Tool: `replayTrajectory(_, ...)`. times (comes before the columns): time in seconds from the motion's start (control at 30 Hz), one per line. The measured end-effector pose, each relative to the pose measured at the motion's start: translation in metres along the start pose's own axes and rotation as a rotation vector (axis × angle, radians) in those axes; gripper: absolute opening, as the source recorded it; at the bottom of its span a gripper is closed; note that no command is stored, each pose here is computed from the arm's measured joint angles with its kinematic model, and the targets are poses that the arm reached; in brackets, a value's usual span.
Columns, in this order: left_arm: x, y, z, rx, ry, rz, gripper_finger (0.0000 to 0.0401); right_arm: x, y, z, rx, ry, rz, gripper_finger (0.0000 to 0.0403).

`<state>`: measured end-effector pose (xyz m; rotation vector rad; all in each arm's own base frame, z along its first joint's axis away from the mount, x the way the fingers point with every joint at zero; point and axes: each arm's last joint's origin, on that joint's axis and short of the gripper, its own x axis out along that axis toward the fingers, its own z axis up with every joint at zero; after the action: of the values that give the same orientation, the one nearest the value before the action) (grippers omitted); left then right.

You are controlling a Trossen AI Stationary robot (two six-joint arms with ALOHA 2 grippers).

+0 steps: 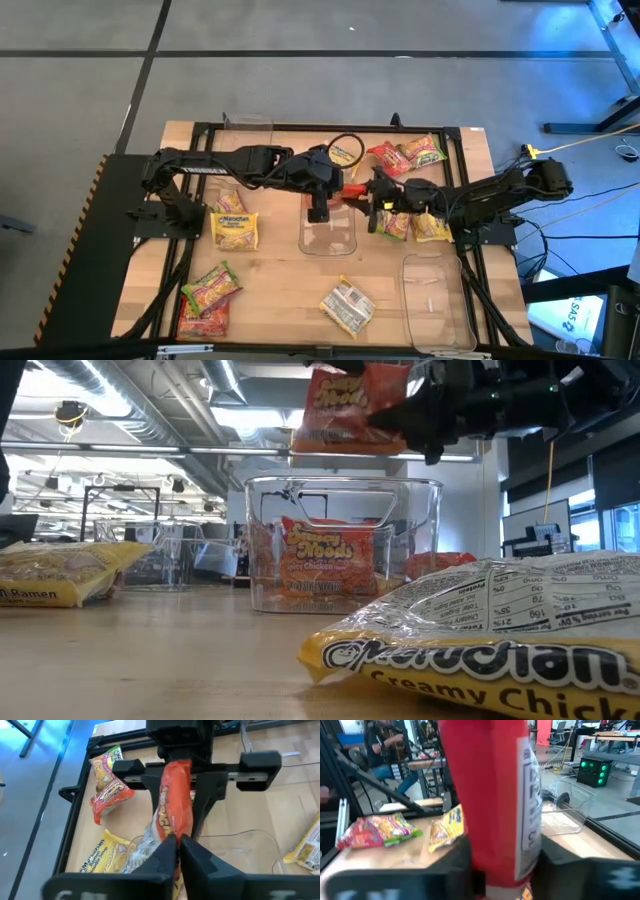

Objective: Sort Maruchan noodles
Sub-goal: Put the top left orange noodle pack into the middle transparent bin

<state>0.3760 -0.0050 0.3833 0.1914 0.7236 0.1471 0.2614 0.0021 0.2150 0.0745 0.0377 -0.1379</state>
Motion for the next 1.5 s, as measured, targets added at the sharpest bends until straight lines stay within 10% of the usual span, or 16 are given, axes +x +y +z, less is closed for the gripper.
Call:
replayTrajectory(0.67, 0.005, 0.005, -0.003, -0.048, 0.077, -0.014, 0.0247, 0.000, 0.001, -0.006, -0.040, 0.059, 0.047, 0.0059)
replayTrajectory(1.13, 0.036, 0.011, -0.017, -0.076, 0.205, -0.090, 0.0241, 0.000, 0.002, -0.006, -0.039, 0.063, 0.071, 0.0058)
replayTrajectory(1.5, 0.038, 0.010, -0.018, -0.076, 0.217, -0.093, 0.0131, -0.001, 0.002, -0.007, -0.036, 0.069, 0.082, 0.0077)
